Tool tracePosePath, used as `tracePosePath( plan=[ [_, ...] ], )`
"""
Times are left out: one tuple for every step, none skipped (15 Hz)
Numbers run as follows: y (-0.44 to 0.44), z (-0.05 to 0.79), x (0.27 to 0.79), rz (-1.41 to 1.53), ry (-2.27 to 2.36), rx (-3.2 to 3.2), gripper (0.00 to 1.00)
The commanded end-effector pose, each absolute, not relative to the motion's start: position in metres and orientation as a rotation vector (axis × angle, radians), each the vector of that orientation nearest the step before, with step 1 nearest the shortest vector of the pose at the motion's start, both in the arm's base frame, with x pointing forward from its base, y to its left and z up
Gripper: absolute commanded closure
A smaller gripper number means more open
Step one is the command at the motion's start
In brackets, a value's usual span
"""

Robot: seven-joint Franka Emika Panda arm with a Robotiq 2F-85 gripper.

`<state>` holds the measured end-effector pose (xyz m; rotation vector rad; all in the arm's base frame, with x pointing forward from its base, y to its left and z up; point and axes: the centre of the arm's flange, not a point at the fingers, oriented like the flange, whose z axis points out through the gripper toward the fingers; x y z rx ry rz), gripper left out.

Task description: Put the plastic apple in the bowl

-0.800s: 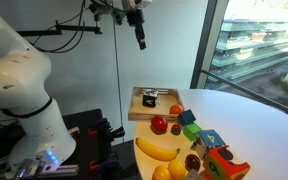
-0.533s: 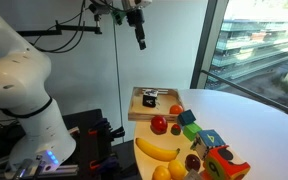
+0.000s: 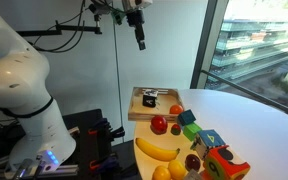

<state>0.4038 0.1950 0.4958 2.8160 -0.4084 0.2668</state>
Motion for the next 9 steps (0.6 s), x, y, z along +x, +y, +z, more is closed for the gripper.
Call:
tracePosePath(
  plan=[
    [0.182, 0.499, 0.405, 0.261, -0.423, 2.827, 0.00],
    [0.178, 0.500, 0.405, 0.255, -0.430, 2.831, 0.00],
    [0.174, 0.500, 0.405, 0.248, -0.439, 2.836, 0.00],
    [0.170, 0.500, 0.405, 0.243, -0.447, 2.839, 0.00],
    [0.165, 0.501, 0.405, 0.234, -0.457, 2.844, 0.00],
    [0.160, 0.501, 0.405, 0.228, -0.465, 2.848, 0.00],
    [0.155, 0.501, 0.405, 0.221, -0.474, 2.851, 0.00],
    [0.150, 0.501, 0.405, 0.215, -0.482, 2.856, 0.00],
    [0.145, 0.501, 0.405, 0.207, -0.489, 2.861, 0.00]
  ],
)
